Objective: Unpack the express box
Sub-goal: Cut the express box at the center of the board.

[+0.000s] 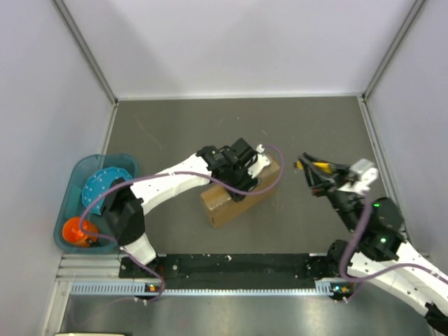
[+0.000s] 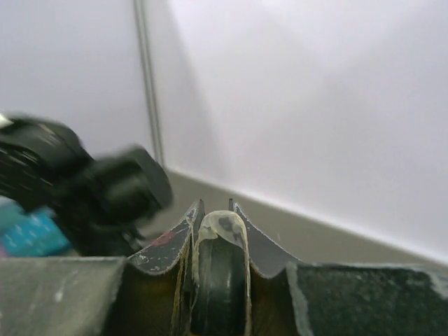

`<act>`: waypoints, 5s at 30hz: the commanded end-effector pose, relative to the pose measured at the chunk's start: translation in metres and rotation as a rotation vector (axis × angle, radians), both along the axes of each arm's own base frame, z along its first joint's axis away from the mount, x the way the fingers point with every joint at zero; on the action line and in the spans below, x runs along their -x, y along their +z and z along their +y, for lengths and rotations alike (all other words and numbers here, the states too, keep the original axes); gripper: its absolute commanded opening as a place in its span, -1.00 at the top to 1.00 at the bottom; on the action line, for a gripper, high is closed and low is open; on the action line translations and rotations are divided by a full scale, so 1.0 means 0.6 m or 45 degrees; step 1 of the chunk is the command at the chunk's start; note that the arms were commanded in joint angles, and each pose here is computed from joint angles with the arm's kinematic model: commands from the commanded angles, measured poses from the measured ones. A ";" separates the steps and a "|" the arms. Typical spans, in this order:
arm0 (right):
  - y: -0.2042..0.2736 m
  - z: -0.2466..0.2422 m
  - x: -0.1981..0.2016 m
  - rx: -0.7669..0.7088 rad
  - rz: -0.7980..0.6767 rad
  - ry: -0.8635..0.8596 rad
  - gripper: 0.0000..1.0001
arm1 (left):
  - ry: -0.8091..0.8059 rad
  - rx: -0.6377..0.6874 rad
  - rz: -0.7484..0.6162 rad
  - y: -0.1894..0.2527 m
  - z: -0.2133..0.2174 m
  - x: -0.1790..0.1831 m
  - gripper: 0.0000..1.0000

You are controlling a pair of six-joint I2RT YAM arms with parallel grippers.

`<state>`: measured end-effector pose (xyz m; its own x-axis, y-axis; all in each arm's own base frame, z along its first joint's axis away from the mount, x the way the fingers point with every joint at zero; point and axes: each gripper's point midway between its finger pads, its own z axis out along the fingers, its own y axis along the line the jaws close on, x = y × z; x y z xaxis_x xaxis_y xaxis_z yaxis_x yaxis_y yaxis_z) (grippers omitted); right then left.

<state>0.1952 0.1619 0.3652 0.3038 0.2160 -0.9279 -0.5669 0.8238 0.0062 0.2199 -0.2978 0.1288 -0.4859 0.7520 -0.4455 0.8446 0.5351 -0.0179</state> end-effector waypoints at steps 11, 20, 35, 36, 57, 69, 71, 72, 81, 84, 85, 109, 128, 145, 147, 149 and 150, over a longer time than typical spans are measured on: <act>0.031 0.141 0.152 0.165 0.000 0.875 1.00 | 0.328 -0.247 -0.329 -0.017 0.047 -0.182 1.00; 0.001 0.248 0.120 0.309 -0.223 0.767 1.00 | 0.416 -0.406 -0.293 -0.061 0.053 -0.204 1.00; -0.046 0.351 0.065 0.302 -0.367 0.697 1.00 | 0.402 -0.413 -0.137 -0.104 0.060 -0.159 1.00; -0.048 0.354 0.064 0.307 -0.377 0.692 1.00 | 0.402 -0.414 -0.126 -0.107 0.060 -0.156 1.00; -0.118 0.377 0.026 0.330 -0.312 0.677 1.00 | 0.371 -0.400 -0.088 -0.111 0.065 -0.139 1.00; -0.130 0.374 0.008 0.277 -0.254 0.722 1.00 | 0.356 -0.413 -0.072 -0.117 0.069 -0.132 1.00; -0.133 0.379 0.007 0.276 -0.247 0.736 1.00 | 0.353 -0.416 -0.068 -0.118 0.069 -0.132 1.00; -0.136 0.380 0.006 0.279 -0.244 0.741 1.00 | 0.353 -0.416 -0.068 -0.119 0.069 -0.132 1.00; -0.141 0.380 -0.009 0.267 -0.242 0.718 1.00 | 0.348 -0.421 -0.053 -0.123 0.071 -0.127 1.00; -0.128 0.376 -0.008 0.261 -0.263 0.711 1.00 | 0.347 -0.431 -0.046 -0.128 0.073 -0.125 1.00; -0.125 0.374 -0.009 0.260 -0.270 0.707 1.00 | 0.346 -0.432 -0.044 -0.129 0.073 -0.125 1.00; -0.109 0.377 -0.018 0.236 -0.298 0.689 1.00 | 0.342 -0.413 -0.033 -0.128 0.067 -0.122 1.00; -0.139 0.386 -0.025 0.232 -0.222 0.721 1.00 | 0.340 -0.410 -0.029 -0.129 0.069 -0.120 1.00; -0.207 0.368 -0.072 0.266 -0.097 0.583 1.00 | 0.333 -0.410 -0.026 -0.129 0.068 -0.118 1.00; -0.217 0.366 -0.072 0.275 -0.080 0.578 1.00 | 0.334 -0.411 -0.027 -0.129 0.068 -0.118 1.00; -0.216 0.362 -0.071 0.275 -0.076 0.575 1.00 | 0.334 -0.414 -0.027 -0.129 0.069 -0.118 1.00; -0.225 0.359 -0.069 0.291 -0.055 0.576 1.00 | 0.335 -0.412 -0.029 -0.129 0.069 -0.118 1.00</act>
